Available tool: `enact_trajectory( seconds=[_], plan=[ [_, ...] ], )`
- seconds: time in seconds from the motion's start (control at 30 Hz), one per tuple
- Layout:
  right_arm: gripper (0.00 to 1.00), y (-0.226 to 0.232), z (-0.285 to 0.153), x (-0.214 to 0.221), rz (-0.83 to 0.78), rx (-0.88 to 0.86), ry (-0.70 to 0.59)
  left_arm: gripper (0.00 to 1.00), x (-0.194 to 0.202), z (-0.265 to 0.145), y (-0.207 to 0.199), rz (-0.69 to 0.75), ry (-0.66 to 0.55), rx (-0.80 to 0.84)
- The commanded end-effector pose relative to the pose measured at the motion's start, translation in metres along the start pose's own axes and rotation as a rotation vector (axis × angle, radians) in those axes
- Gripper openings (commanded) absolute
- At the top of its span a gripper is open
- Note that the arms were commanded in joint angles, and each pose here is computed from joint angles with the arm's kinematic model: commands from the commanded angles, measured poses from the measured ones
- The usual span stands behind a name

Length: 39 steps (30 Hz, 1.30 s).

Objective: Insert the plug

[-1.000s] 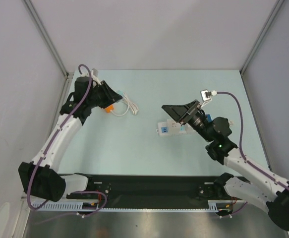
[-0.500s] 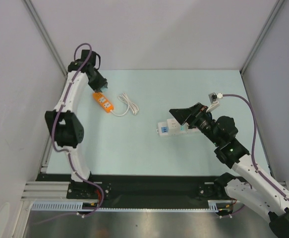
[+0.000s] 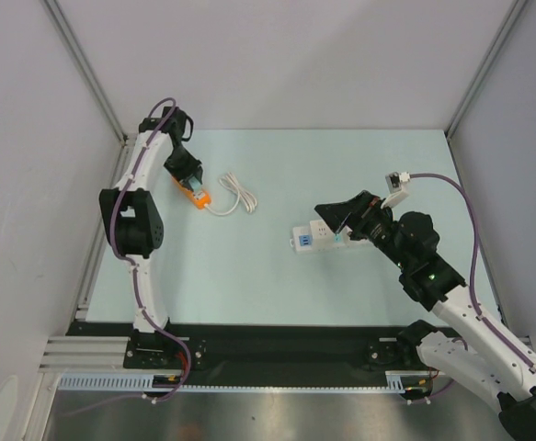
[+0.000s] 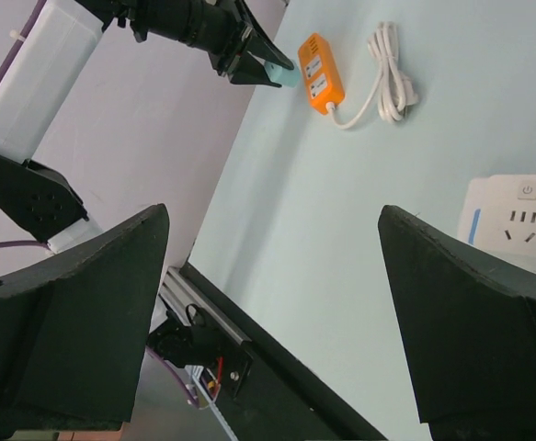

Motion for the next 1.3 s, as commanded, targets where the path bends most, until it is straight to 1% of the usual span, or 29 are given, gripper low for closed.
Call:
enact_trajectory(
  seconds=[0.0,0.2,0.23,0.43,0.6,0.8,0.83,0.93,1.13,1.17,1.27],
  plan=[
    [1.00,0.008,-0.001,-0.014,-0.024,0.000,-0.047,0.00,-0.008,0.005,0.000,-0.065,0.019,-0.004],
    [1.00,0.009,-0.004,-0.015,-0.027,0.003,-0.056,0.00,-0.013,0.019,0.005,-0.133,0.054,-0.025],
    [1.00,0.008,-0.004,-0.016,-0.030,0.007,-0.060,0.00,-0.012,0.019,0.003,-0.143,0.083,-0.007],
    [1.00,0.007,-0.004,-0.016,-0.034,0.018,-0.062,0.00,-0.010,0.033,0.007,-0.186,0.139,-0.039],
    [1.00,0.006,-0.006,-0.016,-0.045,0.035,-0.069,0.00,-0.010,0.040,0.011,-0.223,0.138,-0.076],
    [1.00,0.005,-0.009,-0.017,-0.056,0.040,-0.081,0.00,-0.016,0.045,0.004,-0.216,0.128,-0.053],
    [1.00,0.005,-0.009,-0.018,-0.058,0.039,-0.082,0.00,-0.026,0.045,0.011,-0.237,0.123,-0.046],
    [1.00,0.005,-0.009,-0.018,-0.059,0.040,-0.081,0.00,-0.030,0.053,0.010,-0.215,0.131,-0.021],
    [1.00,0.003,-0.008,-0.016,-0.055,0.045,-0.076,0.00,-0.030,0.072,0.023,-0.159,0.140,-0.073],
    [1.00,0.001,-0.007,-0.017,-0.054,0.065,-0.092,0.00,-0.030,0.075,0.023,-0.148,0.149,-0.075],
    [1.00,-0.002,-0.006,-0.015,-0.051,0.075,-0.089,0.00,-0.025,0.084,0.027,-0.134,0.174,-0.090]
  ],
)
Point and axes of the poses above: each gripper's point midway between its finger pads, its own z axis out along the fingers, its own y axis along the line the jaws close on, x = y × z, the point moved 9 cm from there along -z, back along the fingers, and after that the axes turned 3 degrees about -z, right-handed, at the moved point
